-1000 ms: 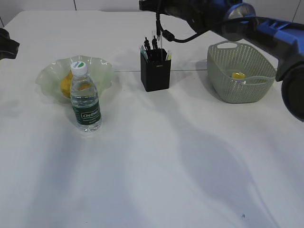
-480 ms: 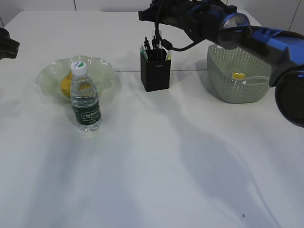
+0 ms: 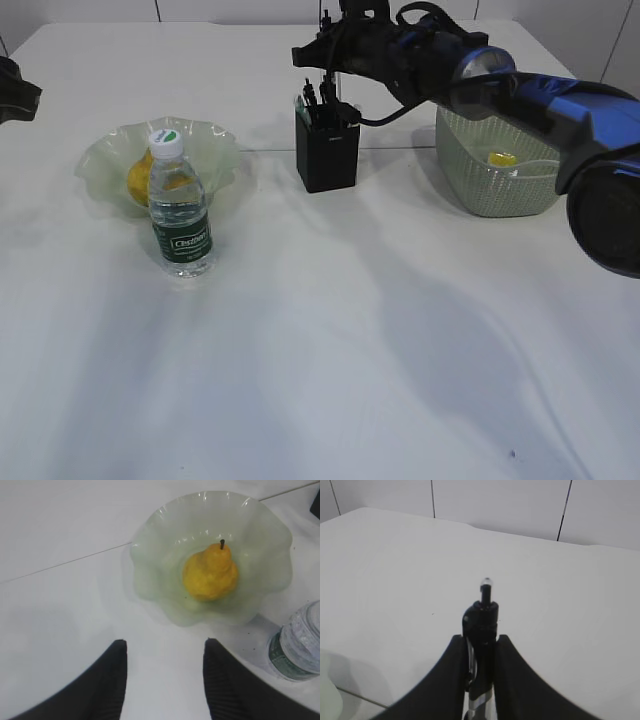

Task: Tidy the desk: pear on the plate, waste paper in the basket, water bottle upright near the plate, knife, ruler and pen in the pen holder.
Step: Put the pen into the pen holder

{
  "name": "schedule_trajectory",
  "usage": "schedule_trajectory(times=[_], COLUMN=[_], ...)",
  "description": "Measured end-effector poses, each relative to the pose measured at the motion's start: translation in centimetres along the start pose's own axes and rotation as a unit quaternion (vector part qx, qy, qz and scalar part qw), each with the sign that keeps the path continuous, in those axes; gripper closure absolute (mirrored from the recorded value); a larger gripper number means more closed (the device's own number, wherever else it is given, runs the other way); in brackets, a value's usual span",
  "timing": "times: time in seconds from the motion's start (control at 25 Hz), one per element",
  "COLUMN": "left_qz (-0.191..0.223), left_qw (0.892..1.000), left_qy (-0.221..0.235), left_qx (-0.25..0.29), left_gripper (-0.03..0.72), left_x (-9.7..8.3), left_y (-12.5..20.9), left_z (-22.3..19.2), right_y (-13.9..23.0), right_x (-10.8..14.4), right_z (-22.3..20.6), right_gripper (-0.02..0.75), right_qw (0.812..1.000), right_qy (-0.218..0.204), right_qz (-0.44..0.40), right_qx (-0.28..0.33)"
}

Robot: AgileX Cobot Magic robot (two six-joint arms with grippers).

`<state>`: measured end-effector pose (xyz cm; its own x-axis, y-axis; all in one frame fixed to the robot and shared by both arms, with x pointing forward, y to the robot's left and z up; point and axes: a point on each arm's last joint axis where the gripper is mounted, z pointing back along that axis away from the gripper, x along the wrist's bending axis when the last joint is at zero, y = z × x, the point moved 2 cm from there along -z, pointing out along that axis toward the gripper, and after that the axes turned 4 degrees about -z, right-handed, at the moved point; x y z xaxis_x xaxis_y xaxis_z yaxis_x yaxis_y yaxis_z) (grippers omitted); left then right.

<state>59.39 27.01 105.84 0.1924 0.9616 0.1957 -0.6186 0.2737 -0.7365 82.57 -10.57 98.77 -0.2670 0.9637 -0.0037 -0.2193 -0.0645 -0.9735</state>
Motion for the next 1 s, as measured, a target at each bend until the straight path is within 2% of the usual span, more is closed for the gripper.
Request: schedule_trajectory(times=[0.68, 1.0], left_qz=[0.000, 0.000], left_qw=[1.000, 1.000], left_qy=[0.000, 0.000], left_qx=[-0.002, -0.004], left_gripper=[0.340, 0.340], left_x=[0.0, 0.0], left_y=[-0.1, -0.1], left_z=[0.0, 0.0], right_y=[3.5, 3.7], right_x=[0.1, 0.2], right_z=[-1.3, -1.4], right_gripper=[0.631, 0.631], right_qw=[1.000, 1.000], right_qy=[-0.003, -0.006], right_qz=[0.004, 0.004], right_qx=[0.023, 0.019])
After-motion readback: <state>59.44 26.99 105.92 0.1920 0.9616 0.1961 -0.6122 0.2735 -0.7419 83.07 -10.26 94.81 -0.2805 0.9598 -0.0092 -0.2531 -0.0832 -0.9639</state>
